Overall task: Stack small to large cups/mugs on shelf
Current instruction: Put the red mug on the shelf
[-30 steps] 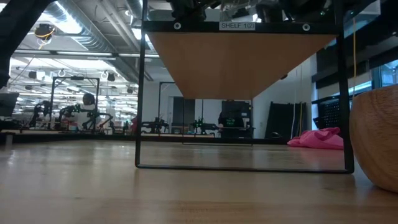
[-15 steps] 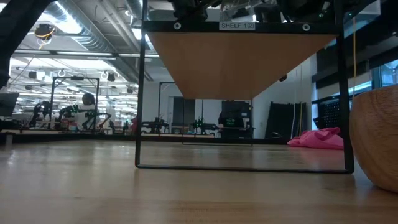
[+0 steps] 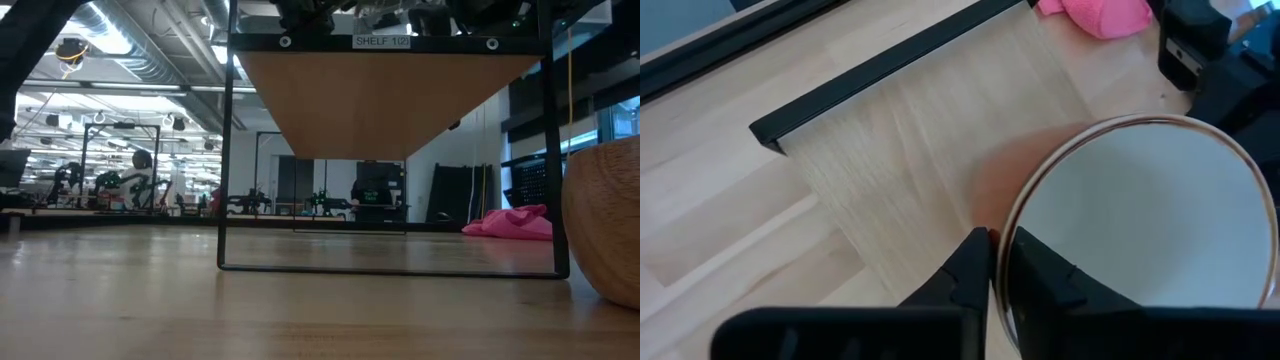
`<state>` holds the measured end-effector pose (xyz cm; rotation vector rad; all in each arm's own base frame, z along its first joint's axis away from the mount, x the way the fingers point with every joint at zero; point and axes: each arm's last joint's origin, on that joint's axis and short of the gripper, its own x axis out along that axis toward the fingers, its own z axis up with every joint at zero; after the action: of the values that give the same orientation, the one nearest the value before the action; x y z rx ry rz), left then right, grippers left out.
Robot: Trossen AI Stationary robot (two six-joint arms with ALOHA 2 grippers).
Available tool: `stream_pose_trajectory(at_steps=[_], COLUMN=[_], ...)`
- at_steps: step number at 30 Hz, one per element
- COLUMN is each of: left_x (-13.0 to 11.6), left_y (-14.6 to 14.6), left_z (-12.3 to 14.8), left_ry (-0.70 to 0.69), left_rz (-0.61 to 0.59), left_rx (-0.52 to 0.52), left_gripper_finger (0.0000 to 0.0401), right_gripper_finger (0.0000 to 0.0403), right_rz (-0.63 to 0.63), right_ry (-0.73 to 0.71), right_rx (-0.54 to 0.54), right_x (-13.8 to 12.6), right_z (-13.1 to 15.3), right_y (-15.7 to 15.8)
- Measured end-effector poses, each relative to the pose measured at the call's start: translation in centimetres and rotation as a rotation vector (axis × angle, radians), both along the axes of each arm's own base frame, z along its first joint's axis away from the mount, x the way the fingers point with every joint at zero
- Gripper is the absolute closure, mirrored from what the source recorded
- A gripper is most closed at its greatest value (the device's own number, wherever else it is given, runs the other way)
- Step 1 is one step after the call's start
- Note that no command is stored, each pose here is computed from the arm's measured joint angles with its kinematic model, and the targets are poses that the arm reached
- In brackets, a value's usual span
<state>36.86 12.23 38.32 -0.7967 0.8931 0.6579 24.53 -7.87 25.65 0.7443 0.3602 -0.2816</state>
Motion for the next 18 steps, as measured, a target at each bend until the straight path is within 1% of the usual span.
stream_pose_trajectory(at_steps=[18], left_x=[0.28], left_y=[-0.03], left_z=[0.14], left_ry=[-0.031], left_rz=[-0.009], left_rx=[0.005], left_gripper_finger=[0.0375], right_gripper_finger=[0.0398], right_rz=[-0.001], right_ry=[0.038], right_rx=[0.011], right_x=[-0.16], right_z=[-0.35], right_y=[0.05])
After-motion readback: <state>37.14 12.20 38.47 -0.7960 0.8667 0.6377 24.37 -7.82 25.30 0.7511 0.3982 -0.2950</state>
